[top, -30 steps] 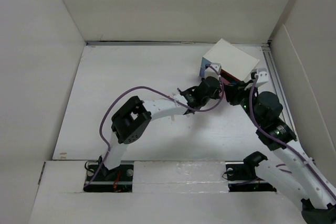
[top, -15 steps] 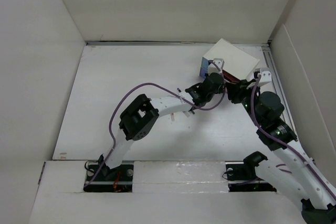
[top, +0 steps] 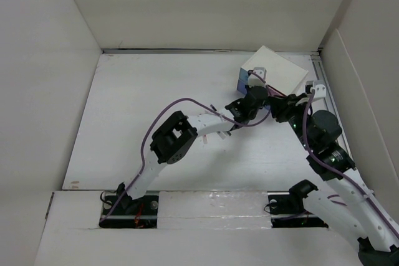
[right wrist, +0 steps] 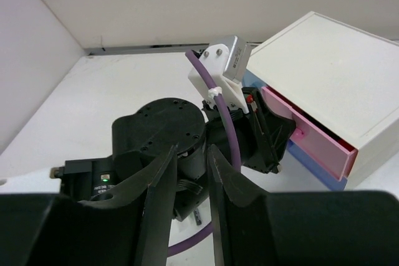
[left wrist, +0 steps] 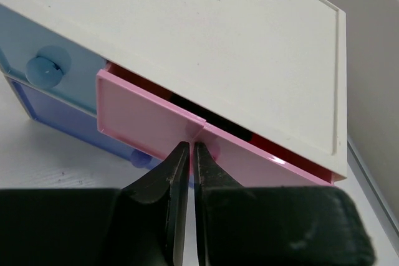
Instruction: Organize the desk
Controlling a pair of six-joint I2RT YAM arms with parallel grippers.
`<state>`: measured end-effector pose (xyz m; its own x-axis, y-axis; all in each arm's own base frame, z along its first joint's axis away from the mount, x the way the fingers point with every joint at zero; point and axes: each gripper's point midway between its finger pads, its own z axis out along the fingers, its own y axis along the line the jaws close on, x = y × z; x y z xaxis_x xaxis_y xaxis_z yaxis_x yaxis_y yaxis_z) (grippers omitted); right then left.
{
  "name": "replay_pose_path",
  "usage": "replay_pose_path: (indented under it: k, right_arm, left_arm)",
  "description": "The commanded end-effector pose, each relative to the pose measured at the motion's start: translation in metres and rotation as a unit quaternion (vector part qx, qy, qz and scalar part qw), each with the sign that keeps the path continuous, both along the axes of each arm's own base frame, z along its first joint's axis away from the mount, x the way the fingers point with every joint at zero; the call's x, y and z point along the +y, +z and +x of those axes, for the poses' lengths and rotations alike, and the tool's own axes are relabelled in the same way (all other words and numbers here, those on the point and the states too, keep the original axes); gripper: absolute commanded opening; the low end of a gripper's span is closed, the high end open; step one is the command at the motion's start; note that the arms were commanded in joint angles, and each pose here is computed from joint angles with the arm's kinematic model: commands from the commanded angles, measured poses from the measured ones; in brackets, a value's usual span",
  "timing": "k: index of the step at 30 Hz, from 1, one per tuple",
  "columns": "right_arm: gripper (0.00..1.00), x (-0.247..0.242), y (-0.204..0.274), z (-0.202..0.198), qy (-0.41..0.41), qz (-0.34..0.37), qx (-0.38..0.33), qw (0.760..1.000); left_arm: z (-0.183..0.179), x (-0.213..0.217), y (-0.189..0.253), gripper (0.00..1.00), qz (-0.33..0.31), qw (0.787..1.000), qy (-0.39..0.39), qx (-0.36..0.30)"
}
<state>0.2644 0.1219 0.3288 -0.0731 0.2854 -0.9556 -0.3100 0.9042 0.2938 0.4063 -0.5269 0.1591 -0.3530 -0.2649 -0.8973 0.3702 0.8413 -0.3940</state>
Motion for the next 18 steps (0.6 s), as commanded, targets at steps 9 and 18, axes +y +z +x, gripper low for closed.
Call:
replay_pose_path:
  k: [9, 18]
  right_arm:
    - [0.32, -0.001, 0.057, -0.010, 0.006, 0.042, -0.073, 0.996]
    - [0.32, -0.008, 0.057, -0.009, -0.010, 0.041, -0.075, 0.996]
  left_arm:
    - [0.021, -0.011, 0.033, 0.15, -0.050, 0.997, 0.030, -0.051]
    - [-0.021, 0.062, 0.070, 0.55, -0.079, 0.993, 0.039, -0.077]
